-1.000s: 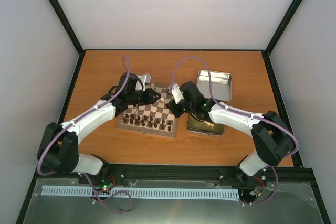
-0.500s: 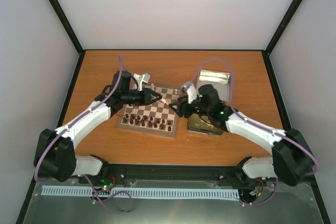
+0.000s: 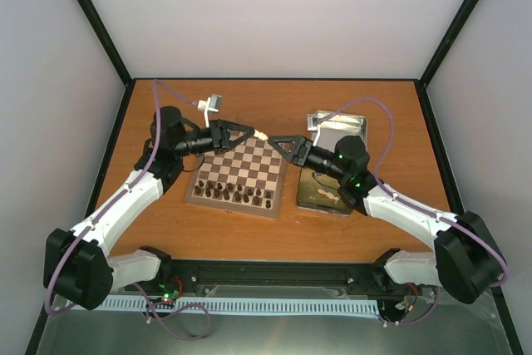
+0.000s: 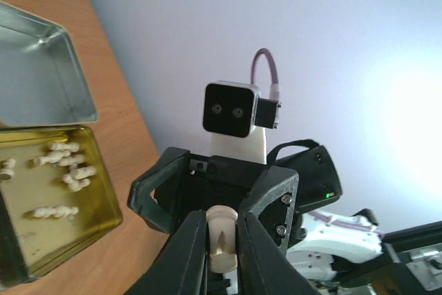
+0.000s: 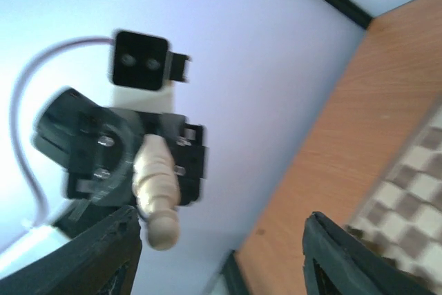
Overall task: Set up the chess pieces on the board
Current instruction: Pick up the chess piece from the storage box.
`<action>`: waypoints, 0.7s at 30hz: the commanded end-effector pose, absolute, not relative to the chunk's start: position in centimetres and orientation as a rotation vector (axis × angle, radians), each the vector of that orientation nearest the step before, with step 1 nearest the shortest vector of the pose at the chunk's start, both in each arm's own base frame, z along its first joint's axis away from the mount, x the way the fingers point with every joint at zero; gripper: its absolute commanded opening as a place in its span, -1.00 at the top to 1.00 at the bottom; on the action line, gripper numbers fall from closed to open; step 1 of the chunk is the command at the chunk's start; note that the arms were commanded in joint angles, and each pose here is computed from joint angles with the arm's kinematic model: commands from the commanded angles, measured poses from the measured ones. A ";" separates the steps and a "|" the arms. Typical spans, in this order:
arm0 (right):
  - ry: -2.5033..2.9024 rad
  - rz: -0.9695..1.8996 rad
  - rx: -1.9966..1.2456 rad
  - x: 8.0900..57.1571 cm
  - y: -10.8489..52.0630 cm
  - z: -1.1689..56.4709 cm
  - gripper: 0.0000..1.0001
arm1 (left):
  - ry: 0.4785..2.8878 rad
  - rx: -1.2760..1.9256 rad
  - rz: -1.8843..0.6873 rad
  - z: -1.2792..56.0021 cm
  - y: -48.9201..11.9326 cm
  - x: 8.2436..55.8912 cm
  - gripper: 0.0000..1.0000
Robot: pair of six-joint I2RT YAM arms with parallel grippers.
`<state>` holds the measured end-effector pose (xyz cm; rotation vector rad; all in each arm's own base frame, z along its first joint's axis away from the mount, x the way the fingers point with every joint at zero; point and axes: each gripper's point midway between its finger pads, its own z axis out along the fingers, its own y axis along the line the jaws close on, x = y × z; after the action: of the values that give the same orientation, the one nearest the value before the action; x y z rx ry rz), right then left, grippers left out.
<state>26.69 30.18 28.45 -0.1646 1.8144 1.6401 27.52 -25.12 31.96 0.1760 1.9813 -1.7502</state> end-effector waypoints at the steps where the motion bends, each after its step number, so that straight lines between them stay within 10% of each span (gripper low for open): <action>1: 1.578 1.895 -0.152 24.7 29.8 34.4 -0.21 | 1.896 0.169 -1.864 35.3 -25.1 26.6 0.99; 21: 1.645 1.942 -0.118 25.3 31.1 33.9 0.35 | 1.891 0.154 -1.880 34.9 -25.1 26.7 0.99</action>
<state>25.25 30.93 32.44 -0.0960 1.6899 1.9332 26.86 -25.07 34.21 0.1251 1.9207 -1.8694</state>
